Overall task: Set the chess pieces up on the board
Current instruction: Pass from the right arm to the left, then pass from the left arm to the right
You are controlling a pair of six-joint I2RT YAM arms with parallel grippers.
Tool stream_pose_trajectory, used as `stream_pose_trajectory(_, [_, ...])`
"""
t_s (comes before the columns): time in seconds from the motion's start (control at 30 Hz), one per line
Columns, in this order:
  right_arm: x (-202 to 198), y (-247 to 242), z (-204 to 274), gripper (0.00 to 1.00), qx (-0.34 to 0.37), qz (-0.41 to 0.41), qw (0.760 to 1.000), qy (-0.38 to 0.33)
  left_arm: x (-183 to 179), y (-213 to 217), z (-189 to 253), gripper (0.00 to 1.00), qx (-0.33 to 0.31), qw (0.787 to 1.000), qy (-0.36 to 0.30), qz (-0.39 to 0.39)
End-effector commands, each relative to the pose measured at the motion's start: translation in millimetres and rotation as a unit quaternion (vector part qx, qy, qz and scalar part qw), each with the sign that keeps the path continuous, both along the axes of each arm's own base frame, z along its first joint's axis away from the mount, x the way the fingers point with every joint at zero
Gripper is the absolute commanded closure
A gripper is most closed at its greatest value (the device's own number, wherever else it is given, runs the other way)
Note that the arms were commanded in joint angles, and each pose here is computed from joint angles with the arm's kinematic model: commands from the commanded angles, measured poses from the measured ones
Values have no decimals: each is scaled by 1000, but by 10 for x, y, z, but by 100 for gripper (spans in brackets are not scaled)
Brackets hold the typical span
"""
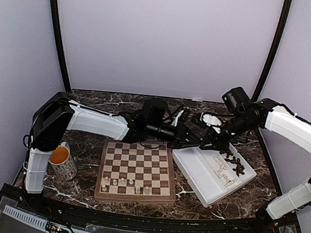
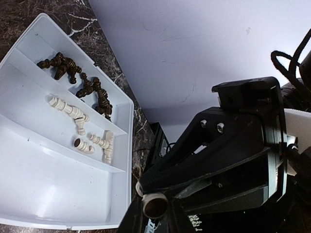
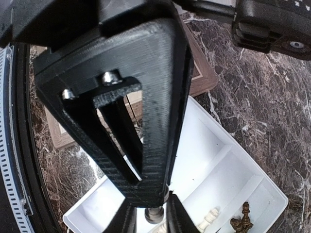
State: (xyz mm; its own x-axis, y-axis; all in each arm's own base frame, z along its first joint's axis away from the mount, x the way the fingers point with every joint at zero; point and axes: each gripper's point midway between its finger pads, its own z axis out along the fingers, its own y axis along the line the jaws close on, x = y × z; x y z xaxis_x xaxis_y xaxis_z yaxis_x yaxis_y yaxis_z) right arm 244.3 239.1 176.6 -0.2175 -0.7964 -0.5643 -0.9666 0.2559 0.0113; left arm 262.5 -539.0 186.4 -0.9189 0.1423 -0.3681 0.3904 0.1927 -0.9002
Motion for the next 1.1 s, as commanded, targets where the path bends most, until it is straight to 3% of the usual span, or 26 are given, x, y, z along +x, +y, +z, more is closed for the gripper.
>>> stream_pose_trajectory(0.0, [72,38,573,71,87,-5,995,-39,70,48,276,89,-57,998,-22,6])
stream_pose_trajectory(0.1, [155,-124,958,55,169,-37,984,-43,113,132,375,89,-72,996,-40,18])
stream_pose_trajectory(0.17, [246,-249,1106,50,220,-73,972,-30,142,183,492,90,-85,994,-63,29])
stream_pose_trajectory(0.47, [426,-388,1314,50,384,-126,897,181,191,358,1042,90,-171,970,-154,75])
stream_pose_trajectory(0.8, [330,-242,1239,42,428,-95,828,350,278,390,1301,91,-217,954,-177,104])
stream_pose_trajectory(1.07, [275,-94,1255,41,425,-88,826,359,305,300,1323,92,-238,953,-160,97])
